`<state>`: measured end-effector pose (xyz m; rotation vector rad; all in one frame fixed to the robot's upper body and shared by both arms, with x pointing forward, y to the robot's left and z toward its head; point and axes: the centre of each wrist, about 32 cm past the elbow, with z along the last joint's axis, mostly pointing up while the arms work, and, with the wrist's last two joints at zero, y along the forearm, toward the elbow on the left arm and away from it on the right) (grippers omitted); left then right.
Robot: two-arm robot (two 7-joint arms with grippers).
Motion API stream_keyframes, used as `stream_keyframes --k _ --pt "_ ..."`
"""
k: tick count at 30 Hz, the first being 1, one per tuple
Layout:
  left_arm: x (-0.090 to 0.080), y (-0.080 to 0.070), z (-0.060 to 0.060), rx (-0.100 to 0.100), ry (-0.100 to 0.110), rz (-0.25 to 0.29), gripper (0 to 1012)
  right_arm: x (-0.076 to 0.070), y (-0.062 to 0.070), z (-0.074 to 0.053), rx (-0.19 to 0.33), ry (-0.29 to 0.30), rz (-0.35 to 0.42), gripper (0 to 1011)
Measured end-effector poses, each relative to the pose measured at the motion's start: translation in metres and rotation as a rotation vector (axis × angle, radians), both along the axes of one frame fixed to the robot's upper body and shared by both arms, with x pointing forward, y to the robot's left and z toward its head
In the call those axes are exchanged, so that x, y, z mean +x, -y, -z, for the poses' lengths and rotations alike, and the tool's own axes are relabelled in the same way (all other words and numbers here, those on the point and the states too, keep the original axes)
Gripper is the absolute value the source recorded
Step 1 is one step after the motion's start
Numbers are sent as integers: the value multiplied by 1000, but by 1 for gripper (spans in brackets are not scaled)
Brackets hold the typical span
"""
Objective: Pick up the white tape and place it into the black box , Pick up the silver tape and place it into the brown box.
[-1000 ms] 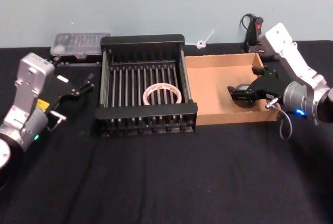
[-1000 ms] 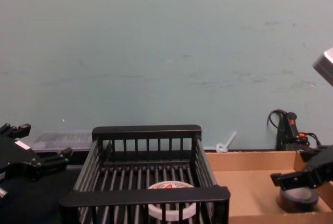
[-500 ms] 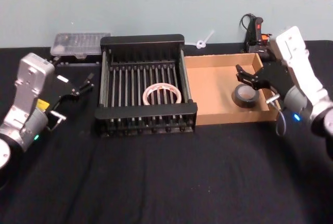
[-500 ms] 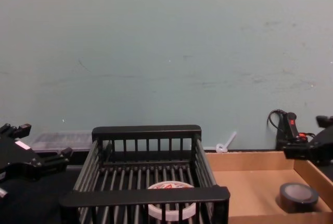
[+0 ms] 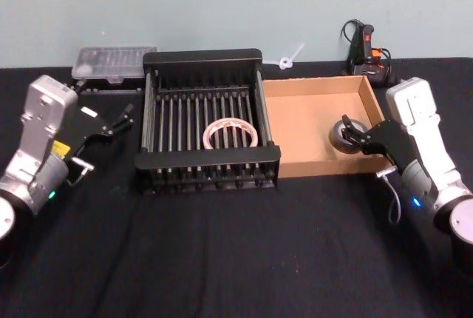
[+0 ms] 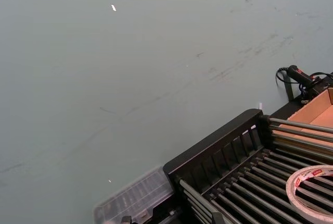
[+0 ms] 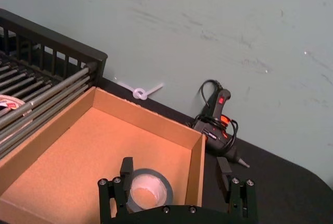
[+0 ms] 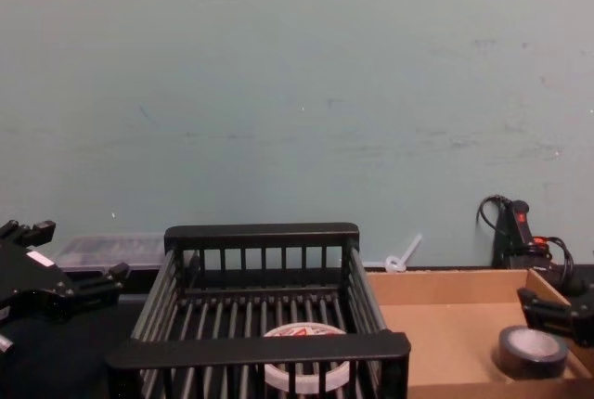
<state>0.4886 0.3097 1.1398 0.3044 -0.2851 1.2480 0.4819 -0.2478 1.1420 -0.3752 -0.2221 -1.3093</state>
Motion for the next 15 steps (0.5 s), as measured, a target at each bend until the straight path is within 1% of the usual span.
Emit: stream_keyframes --k 7,15 --pt "0 0 0 0 0 0 1001 -1 2 3 5 -6 19 1002" --pt "0 0 0 0 0 0 1001 -1 2 3 4 -7 18 1002"
